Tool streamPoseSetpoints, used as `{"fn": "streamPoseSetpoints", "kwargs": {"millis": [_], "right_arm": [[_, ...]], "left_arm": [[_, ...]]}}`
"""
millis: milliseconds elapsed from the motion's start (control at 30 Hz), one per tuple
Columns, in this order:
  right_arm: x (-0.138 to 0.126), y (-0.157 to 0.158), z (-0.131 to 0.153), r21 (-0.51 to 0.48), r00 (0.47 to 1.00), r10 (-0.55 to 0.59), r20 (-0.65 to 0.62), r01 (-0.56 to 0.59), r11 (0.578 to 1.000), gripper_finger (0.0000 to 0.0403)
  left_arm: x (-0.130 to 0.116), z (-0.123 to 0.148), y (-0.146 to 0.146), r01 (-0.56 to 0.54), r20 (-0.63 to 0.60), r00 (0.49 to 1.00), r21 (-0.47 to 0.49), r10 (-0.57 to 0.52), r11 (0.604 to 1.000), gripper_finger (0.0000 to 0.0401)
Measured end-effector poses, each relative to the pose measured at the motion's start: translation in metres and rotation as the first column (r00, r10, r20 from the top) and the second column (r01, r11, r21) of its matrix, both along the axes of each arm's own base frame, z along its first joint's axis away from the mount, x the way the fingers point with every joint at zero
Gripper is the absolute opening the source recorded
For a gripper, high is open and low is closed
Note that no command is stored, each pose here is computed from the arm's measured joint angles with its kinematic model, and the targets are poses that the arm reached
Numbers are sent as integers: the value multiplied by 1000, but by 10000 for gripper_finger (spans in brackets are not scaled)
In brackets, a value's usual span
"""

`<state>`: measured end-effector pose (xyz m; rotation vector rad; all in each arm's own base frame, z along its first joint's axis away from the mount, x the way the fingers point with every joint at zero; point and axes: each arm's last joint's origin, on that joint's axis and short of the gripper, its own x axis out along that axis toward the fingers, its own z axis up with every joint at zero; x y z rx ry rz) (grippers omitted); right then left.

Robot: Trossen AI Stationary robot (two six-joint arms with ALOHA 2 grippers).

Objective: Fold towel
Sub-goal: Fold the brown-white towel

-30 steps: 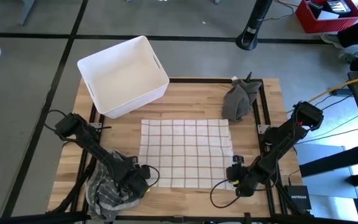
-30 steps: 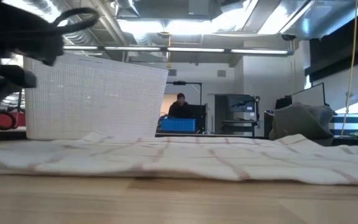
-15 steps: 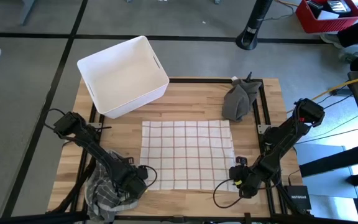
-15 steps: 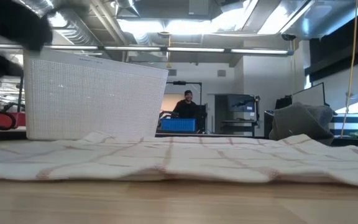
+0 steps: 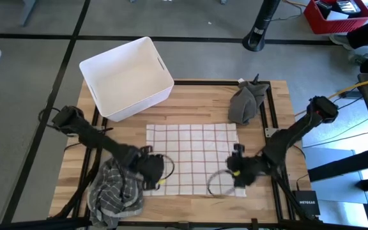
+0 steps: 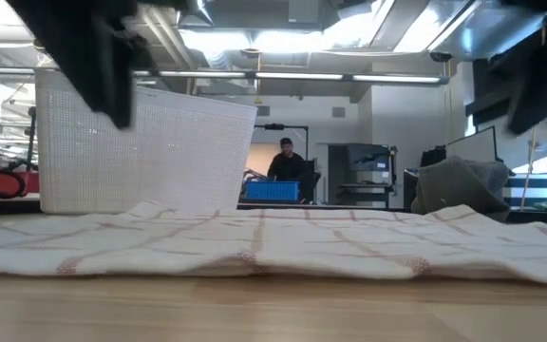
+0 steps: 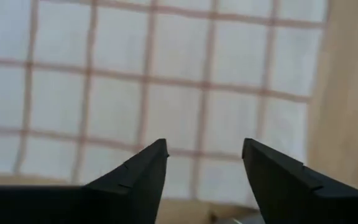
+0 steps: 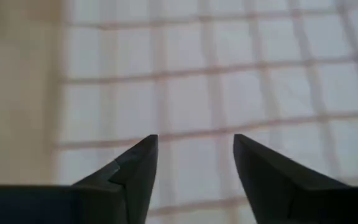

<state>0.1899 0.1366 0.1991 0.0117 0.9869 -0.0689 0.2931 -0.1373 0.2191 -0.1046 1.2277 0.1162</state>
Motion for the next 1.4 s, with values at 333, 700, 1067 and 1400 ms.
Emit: {"fn": "streamPoseSetpoints", "kwargs": {"millis": [333,700,1067,1400], "right_arm": [[4,-47,-29,-57,977,48,-206,-61,997,270],[-6,-55,-52,-32,971,19,-239,-27,999,266],[-8,-50,-41,85,929,98,-356,-73,994,266],[-7,-61,-55,70,952,53,-302,-33,997,266]], "left_arm": [[-2,-48,72,73,-167,983,-37,-78,997,241],[-16,-81,83,92,-134,986,-23,-94,996,238],[-20,-84,77,44,-149,988,-18,-46,999,237],[-21,-85,77,31,-154,987,-23,-34,999,237]]}}
